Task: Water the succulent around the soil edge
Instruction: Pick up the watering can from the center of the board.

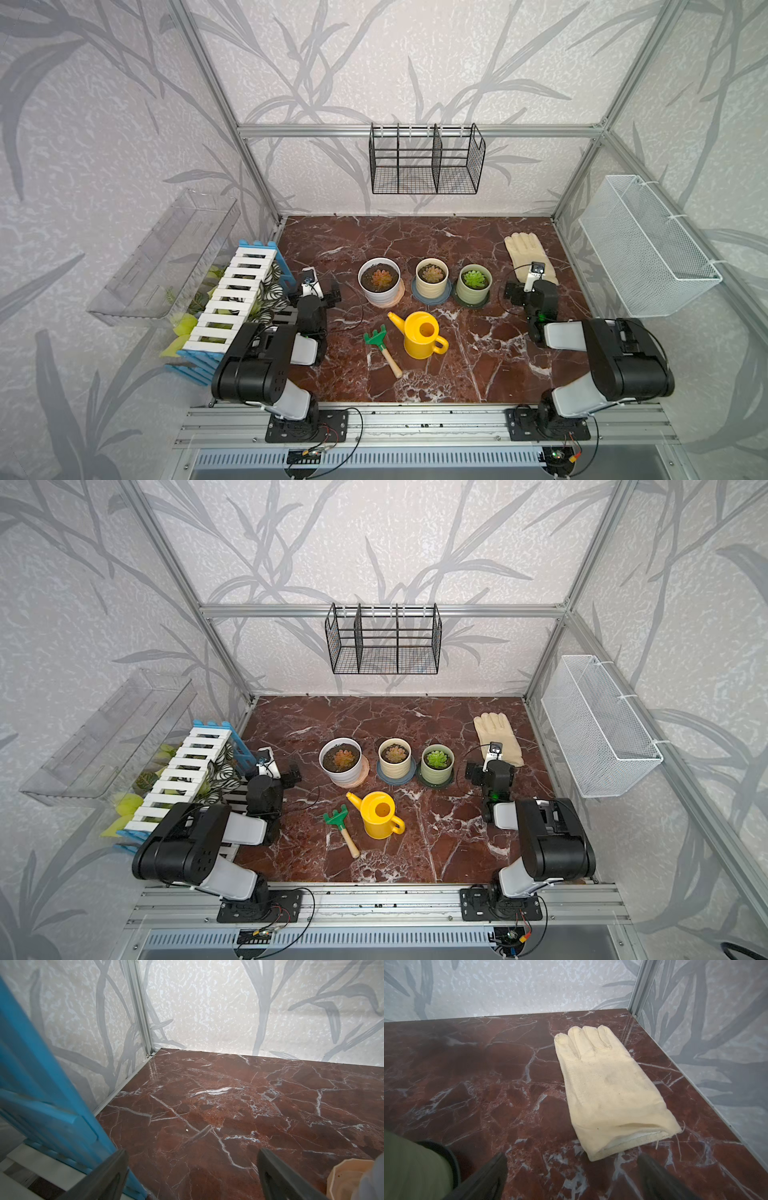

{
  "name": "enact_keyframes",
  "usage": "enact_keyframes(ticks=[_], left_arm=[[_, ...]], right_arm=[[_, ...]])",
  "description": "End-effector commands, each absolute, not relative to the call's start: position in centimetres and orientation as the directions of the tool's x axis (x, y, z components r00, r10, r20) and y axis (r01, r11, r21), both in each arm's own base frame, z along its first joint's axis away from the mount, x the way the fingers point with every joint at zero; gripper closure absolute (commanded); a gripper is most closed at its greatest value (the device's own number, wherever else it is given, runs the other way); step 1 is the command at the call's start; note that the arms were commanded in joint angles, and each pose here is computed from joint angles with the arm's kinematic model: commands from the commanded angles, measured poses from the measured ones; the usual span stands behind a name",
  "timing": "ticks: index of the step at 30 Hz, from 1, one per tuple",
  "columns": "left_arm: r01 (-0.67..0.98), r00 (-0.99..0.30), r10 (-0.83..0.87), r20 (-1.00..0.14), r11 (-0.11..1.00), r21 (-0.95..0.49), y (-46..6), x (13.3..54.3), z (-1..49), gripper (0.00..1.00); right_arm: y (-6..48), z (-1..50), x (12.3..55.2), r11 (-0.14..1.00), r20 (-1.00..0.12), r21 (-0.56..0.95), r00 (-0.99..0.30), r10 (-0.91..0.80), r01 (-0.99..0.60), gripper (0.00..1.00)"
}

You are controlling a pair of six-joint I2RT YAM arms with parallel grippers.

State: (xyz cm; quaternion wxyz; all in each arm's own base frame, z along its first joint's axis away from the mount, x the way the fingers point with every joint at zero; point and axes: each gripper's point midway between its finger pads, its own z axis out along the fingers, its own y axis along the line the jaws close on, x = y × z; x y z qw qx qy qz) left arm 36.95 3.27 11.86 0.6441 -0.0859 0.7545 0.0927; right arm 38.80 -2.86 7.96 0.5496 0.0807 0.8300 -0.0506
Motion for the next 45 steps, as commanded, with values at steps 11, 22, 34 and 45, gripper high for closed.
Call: enact_keyframes(ticks=[11,22,34,45], left_arm=[[-0.247,-0.119,-0.007,-0.993,0.969,0.023,3.3,37.2,13.0,0.0],[-0.259,-0.1,-0.012,-0.995,0.966,0.015,3.4,37.3,13.6,0.0],[-0.32,-0.027,-0.142,-0.99,0.939,-0.126,4.3,39.2,22.0,0.0],[-0.501,0.142,-0.495,-0.857,0.711,-0.494,8.2,37.3,22.4,0.0]], right_arm=[[-2.8,9.0,39.4,0.982,-0.931,0.008,-0.358,0.077,0.189,0.01],[-2.8,9.0,39.4,0.982,-0.929,0.012,-0.361,0.08,0.188,0.01],[-5.2,13.5,39.5,0.903,-0.874,-0.073,-0.464,0.147,0.423,0.01],[-8.1,14.5,36.9,0.645,-0.785,0.303,-0.2,0.587,0.702,0.01]])
